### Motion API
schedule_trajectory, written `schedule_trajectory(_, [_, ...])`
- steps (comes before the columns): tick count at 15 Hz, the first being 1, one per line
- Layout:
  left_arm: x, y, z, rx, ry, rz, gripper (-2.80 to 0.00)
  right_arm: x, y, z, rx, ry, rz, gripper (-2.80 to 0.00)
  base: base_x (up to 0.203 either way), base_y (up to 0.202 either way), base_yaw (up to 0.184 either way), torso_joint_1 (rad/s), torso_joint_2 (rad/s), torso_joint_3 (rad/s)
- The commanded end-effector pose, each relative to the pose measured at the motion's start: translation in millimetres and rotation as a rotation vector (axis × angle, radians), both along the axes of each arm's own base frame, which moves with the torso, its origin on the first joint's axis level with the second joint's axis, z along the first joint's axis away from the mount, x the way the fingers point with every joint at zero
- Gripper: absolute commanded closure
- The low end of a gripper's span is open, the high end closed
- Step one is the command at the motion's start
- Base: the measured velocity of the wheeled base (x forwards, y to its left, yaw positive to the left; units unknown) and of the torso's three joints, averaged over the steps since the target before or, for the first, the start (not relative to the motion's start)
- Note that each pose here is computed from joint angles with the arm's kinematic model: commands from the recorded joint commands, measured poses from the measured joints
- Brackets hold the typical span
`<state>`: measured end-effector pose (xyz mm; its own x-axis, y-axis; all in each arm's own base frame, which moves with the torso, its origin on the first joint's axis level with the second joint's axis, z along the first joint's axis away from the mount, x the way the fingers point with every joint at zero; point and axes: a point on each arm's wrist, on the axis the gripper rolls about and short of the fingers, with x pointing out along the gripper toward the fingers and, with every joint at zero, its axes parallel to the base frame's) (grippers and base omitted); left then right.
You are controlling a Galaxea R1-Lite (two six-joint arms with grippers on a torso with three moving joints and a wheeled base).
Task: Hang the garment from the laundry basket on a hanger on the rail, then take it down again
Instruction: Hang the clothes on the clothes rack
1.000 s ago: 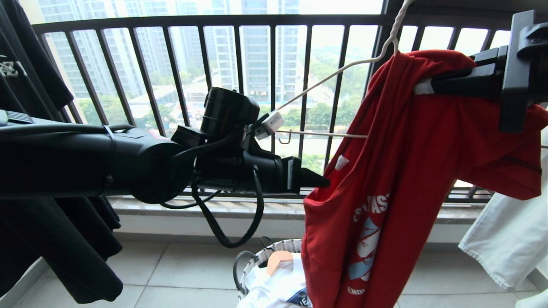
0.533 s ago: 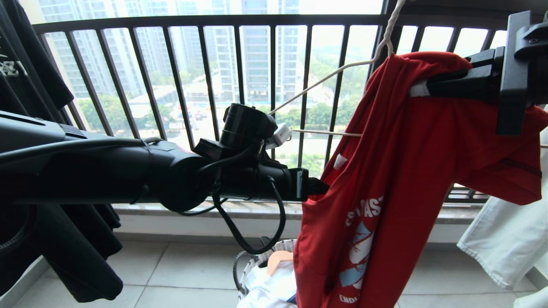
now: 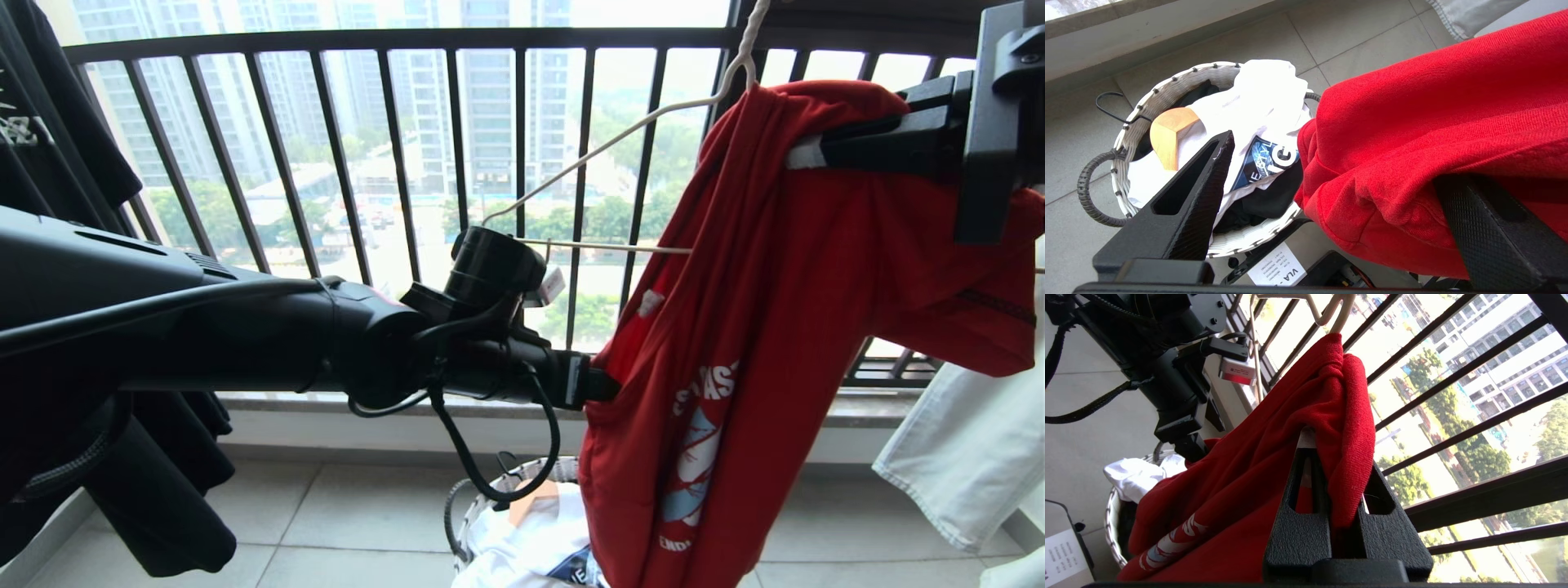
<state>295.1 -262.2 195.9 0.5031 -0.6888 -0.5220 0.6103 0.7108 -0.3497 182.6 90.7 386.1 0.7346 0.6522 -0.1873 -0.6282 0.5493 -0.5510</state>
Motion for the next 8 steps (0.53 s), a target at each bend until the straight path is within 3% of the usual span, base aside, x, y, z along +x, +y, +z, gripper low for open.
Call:
schedule_trajectory(1, [4.4,-3.9,-5.9,0.011,0.002,0.013,-2.8,0.0,0.1,0.9,-0.002,-0.004,0.001,0.0,0.0,0.0,0.0,0.0,0.0,0.0])
schedule_trajectory(5, [3.2,-2.8,-2.6,0.006,-0.01,0.017,-2.8,0.2,-0.2,0.9,-0.002,-0.004,0.0,0.0,0.0,0.0,0.0,0.0,0.0,0.0])
schedule_trajectory(6, [3.4,-2.6,-2.5,0.007,-0.011,0.021,0.0,0.0,-0.2,1.2,-0.001,-0.005,0.0,0.0,0.0,0.0,0.0,0.0,0.0,0.0])
schedule_trajectory(8, [2.6,-1.8,-0.2,0.003,-0.015,0.021,0.0,0.2,-0.5,1.3,-0.002,-0.006,-0.003,0.0,0.0,0.0,0.0,0.0,0.0,0.0])
